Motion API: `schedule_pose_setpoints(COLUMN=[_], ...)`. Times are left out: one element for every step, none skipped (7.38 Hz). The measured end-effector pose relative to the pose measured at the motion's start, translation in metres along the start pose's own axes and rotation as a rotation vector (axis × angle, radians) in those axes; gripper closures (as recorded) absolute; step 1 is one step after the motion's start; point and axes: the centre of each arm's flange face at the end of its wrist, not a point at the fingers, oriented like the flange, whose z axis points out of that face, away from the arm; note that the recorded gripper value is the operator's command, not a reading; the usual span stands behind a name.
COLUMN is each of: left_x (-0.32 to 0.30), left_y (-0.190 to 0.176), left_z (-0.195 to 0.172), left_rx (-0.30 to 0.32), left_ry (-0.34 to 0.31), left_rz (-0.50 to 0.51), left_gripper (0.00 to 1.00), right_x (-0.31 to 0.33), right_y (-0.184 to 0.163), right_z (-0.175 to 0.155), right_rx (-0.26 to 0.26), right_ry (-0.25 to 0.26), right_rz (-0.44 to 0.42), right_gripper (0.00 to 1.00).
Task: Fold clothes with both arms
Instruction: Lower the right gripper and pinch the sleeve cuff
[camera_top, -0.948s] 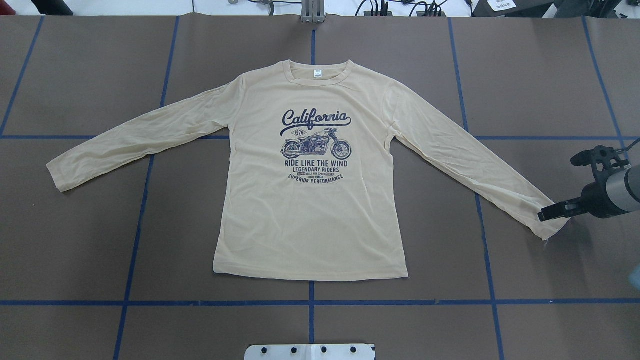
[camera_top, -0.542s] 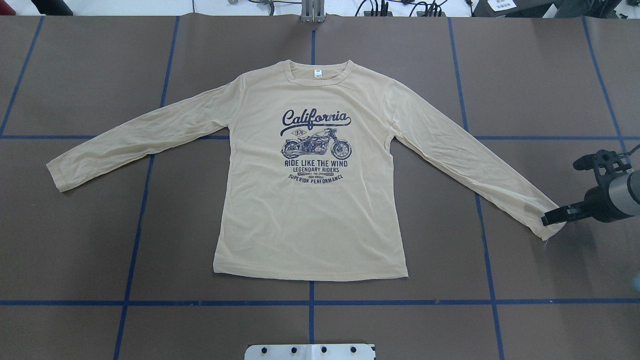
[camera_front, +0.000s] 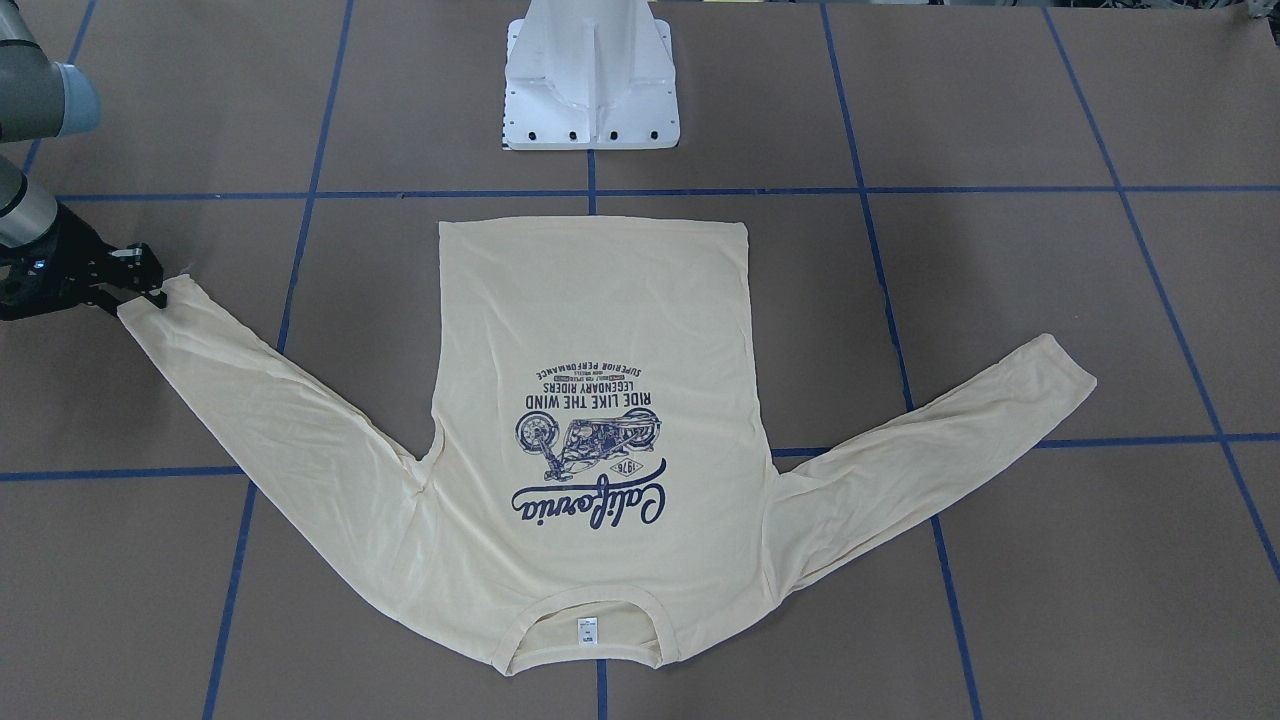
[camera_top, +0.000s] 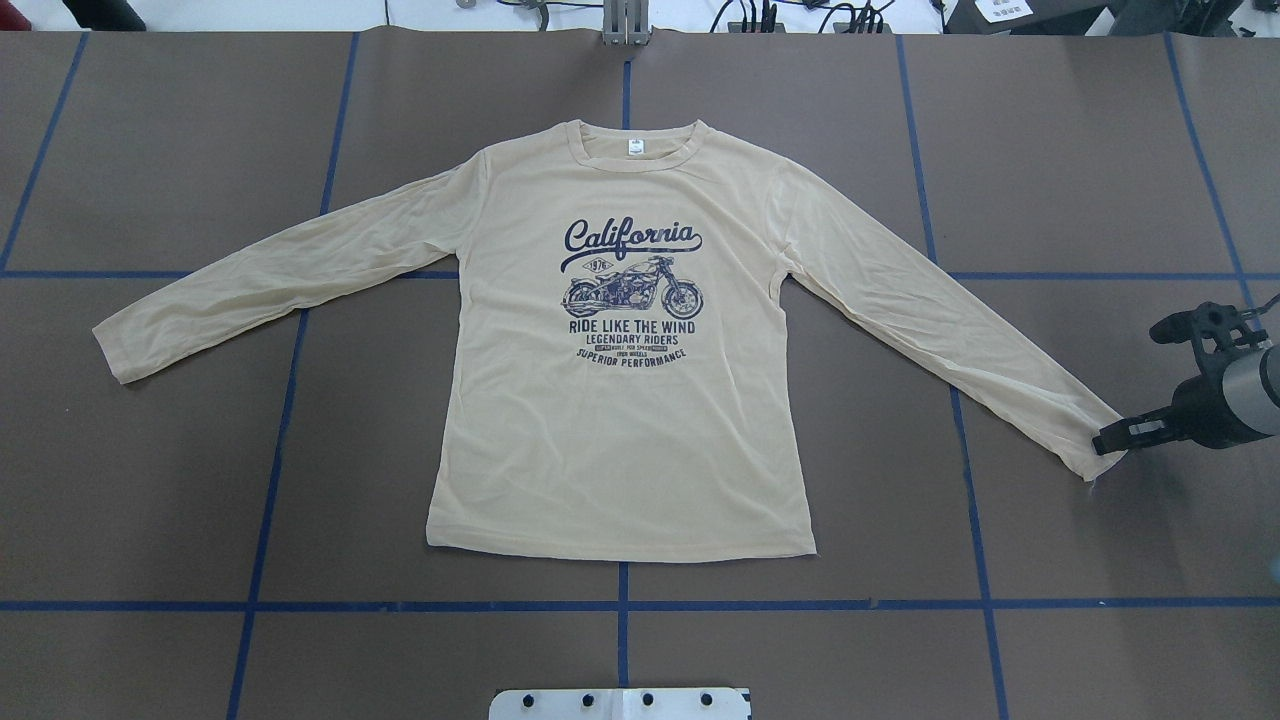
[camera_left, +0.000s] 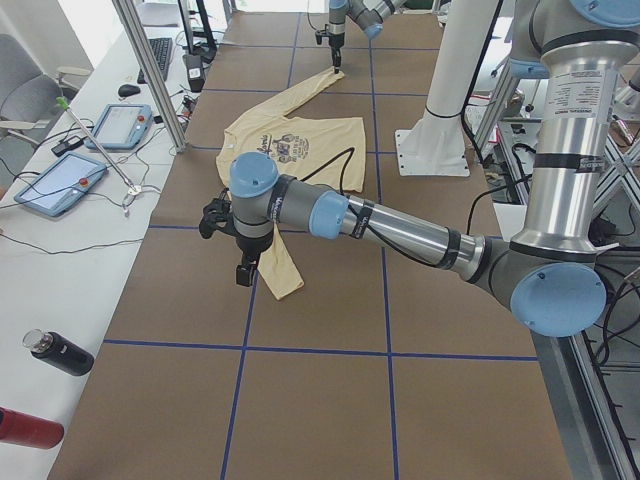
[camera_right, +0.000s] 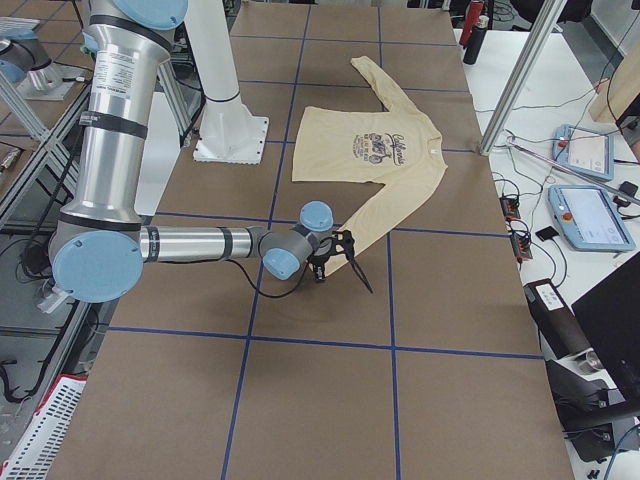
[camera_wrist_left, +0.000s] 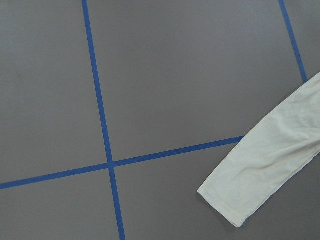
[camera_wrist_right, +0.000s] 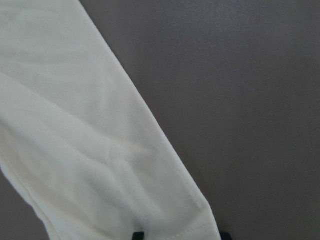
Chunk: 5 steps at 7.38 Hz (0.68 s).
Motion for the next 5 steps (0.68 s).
schedule_pose_setpoints(left_x=[0.000,-0.001,-0.001,-0.001,0.000], left_y=[0.000,0.000,0.000,0.000,-0.001], left_z=[0.000,0.001,0.001,0.002,0.002], left_rx=[-0.001,-0.002,-0.003,-0.004,-0.005], left_ry=[0.000,0.000,0.000,0.004,0.013], left_rz=[0.000,-0.002,-0.003,-0.004,-0.004], left_gripper=[0.00,0.00,0.00,0.00,0.00], right_x=[-0.006,-0.012,-0.014,-0.015,-0.015], right_y=[0.000,-0.002,-0.005,-0.007,-0.009], right_z=[-0.004,-0.010,-0.017,-0.023,-0.025], right_rx=[-0.006,-0.014,-0.017,-0.016,-0.012], right_ry=[-0.021,-0.051,-0.076,-0.090,-0.096], right_rz=[-0.006,-0.010,-0.006,-0.002,0.000], right_gripper=[1.00,1.00,1.00,1.00,1.00])
